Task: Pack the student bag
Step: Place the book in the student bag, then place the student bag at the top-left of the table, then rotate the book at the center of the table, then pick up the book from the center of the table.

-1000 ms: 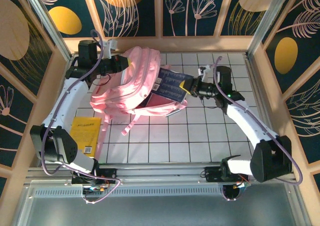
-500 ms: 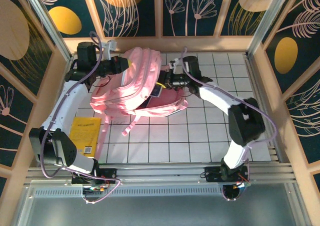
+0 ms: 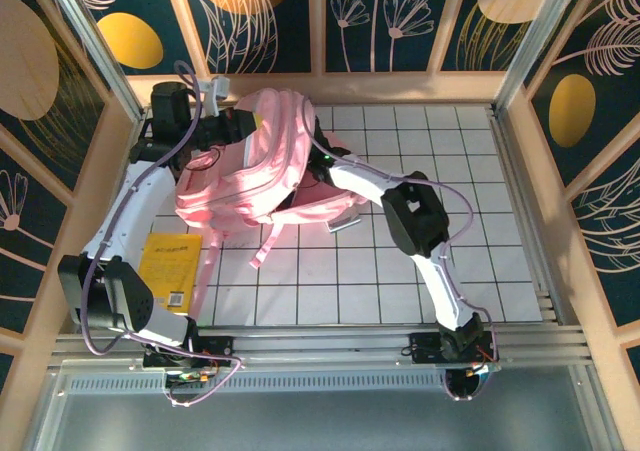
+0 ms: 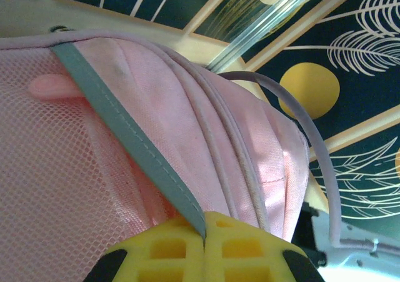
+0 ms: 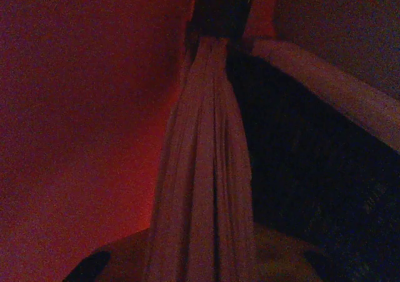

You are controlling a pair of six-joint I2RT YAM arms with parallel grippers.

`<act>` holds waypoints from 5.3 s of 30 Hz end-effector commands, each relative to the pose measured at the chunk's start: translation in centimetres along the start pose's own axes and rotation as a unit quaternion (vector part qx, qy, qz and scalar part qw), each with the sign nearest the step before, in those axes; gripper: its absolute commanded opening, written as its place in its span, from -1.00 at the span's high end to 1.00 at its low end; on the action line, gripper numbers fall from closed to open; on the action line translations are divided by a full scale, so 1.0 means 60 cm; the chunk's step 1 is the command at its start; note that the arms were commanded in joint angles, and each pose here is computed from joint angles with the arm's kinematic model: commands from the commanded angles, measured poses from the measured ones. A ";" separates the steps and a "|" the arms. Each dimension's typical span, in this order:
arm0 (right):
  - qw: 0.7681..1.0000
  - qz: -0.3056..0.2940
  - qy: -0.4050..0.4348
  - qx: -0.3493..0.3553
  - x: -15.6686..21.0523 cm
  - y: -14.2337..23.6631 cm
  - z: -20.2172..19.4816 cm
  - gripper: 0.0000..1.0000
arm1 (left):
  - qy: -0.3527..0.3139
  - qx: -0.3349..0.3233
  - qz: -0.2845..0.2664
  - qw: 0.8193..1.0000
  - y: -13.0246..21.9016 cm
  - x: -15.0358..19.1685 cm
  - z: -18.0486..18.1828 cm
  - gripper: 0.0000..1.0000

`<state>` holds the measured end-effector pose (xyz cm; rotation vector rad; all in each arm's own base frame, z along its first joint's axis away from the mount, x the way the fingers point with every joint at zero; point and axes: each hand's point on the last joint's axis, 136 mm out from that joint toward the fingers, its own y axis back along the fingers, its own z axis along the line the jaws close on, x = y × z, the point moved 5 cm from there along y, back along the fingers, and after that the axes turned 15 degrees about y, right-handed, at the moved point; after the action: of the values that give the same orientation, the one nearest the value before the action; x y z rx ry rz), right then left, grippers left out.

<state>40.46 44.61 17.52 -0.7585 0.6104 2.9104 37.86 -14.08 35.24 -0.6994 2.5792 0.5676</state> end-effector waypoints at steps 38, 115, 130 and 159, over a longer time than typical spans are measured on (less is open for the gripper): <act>0.934 -0.214 0.124 0.258 0.012 0.410 0.039 -0.60 | 0.045 -0.149 -0.235 0.959 -0.024 -0.266 0.174 1.00; 0.949 0.031 -0.033 0.312 0.223 0.402 -0.165 0.06 | 0.109 -0.224 0.099 0.964 -0.159 0.331 0.228 -0.16; 0.956 0.065 -0.024 0.286 0.246 0.393 -0.213 0.04 | 0.143 -0.221 0.164 0.951 -0.201 0.412 0.266 -0.16; 0.986 0.097 -0.086 0.104 0.273 0.339 -0.188 0.11 | 0.151 -0.206 0.176 0.951 -0.238 0.406 0.267 -0.14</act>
<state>28.95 19.54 6.53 -0.4544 1.2161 2.8493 30.67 -26.31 6.66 -0.5085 2.9087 1.2517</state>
